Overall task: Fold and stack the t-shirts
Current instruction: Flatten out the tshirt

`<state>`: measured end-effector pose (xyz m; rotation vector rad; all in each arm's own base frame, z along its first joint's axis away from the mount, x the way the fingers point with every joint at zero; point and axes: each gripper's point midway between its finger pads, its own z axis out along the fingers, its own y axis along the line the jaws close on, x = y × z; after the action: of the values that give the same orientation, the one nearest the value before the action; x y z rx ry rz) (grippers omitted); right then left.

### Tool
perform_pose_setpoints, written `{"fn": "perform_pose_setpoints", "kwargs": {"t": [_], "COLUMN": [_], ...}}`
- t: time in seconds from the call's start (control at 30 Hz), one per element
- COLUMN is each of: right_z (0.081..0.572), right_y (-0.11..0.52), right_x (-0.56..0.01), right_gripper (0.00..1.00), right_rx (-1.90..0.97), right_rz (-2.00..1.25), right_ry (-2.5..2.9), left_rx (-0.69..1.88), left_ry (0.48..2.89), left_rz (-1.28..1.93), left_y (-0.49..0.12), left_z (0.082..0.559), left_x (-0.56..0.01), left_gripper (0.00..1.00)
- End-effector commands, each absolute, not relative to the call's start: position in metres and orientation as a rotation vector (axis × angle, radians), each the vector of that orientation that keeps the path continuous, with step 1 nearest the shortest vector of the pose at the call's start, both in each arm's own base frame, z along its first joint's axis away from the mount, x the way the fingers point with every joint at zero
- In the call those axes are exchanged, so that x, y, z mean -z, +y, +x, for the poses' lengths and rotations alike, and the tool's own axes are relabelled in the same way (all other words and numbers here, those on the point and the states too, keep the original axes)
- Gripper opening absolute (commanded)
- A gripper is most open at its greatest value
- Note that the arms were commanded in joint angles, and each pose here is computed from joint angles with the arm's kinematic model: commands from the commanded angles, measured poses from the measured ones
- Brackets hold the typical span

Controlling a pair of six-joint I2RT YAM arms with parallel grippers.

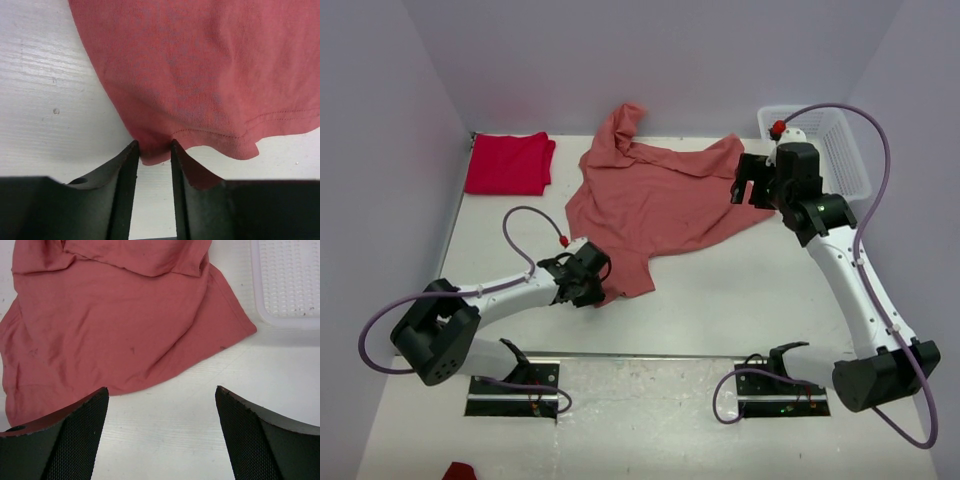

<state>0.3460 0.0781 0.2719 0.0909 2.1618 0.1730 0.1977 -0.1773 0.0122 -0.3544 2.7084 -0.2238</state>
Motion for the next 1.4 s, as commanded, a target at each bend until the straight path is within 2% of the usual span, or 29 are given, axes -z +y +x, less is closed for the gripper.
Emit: {"fn": "perform_pose_setpoints", "kwargs": {"t": [0.0,0.13,0.3,0.4,0.63,0.97,1.33,1.37], "right_z": [0.346,0.346,0.346,0.346,0.347,0.349,0.349,0.349], "right_y": [0.075,0.074,0.074,0.074,0.073,0.076,0.075,0.075], "right_x": [-0.292,-0.289,-0.290,-0.289,-0.286,-0.282,-0.280,-0.279], "right_gripper": [0.88,0.88,0.88,0.88,0.88,0.89,0.89,0.89], "right_rx": [-0.177,-0.171,-0.170,-0.170,-0.161,-0.170,-0.166,-0.164], "right_rz": [0.120,0.119,0.119,0.117,0.118,0.116,0.113,0.112], "right_ry": [2.083,2.089,2.084,2.086,2.091,2.100,2.111,2.114], "left_rx": [0.127,0.124,0.133,0.141,0.130,0.085,0.157,0.156], "left_ry": [2.809,2.820,2.828,2.829,2.807,2.683,2.661,2.669], "left_rz": [-0.407,-0.417,-0.429,-0.425,-0.441,-0.507,-0.315,-0.309], "left_y": [-0.160,-0.158,-0.158,-0.159,-0.157,-0.148,-0.194,-0.196], "left_z": [0.169,0.164,0.161,0.162,0.165,0.184,0.233,0.234], "left_x": [0.018,0.021,0.024,0.023,0.011,-0.043,-0.041,-0.039], "left_gripper": [0.31,0.15,0.11,0.00,0.00,0.00,0.00,0.05]}}
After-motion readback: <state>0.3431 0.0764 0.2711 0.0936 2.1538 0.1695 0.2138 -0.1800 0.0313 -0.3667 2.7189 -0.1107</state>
